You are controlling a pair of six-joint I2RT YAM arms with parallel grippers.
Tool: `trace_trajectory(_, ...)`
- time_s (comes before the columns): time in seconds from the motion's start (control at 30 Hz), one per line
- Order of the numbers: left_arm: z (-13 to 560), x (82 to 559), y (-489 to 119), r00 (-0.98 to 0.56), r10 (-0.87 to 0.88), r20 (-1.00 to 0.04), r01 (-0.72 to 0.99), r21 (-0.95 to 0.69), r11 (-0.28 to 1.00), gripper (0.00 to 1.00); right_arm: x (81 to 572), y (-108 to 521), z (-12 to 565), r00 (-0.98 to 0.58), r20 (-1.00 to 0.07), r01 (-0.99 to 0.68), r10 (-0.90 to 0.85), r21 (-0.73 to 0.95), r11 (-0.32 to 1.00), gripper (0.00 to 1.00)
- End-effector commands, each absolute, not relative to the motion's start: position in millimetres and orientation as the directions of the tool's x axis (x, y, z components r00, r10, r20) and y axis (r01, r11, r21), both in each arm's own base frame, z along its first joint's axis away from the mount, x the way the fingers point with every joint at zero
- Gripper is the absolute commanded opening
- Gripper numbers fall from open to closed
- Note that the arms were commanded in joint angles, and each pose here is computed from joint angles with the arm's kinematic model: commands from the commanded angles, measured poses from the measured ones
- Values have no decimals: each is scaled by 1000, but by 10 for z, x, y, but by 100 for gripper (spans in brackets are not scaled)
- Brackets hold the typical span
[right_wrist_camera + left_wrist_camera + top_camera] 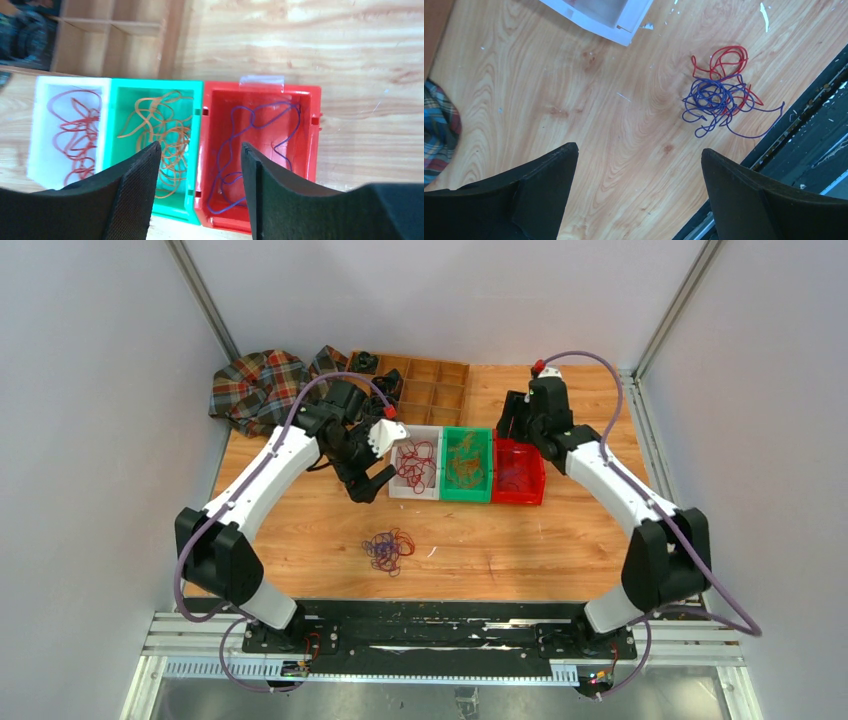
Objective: Untangle the cables
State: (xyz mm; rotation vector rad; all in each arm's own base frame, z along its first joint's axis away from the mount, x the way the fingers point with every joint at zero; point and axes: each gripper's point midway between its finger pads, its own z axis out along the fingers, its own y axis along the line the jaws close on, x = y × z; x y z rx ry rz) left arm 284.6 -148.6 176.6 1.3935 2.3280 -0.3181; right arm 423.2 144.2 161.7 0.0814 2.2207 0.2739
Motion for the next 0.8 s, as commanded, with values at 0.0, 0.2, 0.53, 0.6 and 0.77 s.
trace_trajectory(0.0,1620,2884,-1479,-423,788,-448,875,23,483,98,4097,1395,1961,-590,-789,-53,169,248,967,61)
trace_trajectory(0.2,1560,2917,-1539,-390,768,-508,878,46,477,98,3825,1374,2055,-577,-797,-72,182,271,960,67)
trace_trajectory(0.53,997,2760,-1644,-373,777,-508,913,-51,405,95,3057,1942,1866,-531,-844,-303,73,270,914,72)
trace_trajectory(0.6,949,2640,-1603,-344,796,-497,929,-59,365,93,2941,1957,1815,-526,-848,-323,62,267,908,72)
trace_trajectory(0.77,746,2392,-1434,-369,817,-443,923,-73,377,92,2754,1972,1705,-497,-866,-341,52,250,906,72)
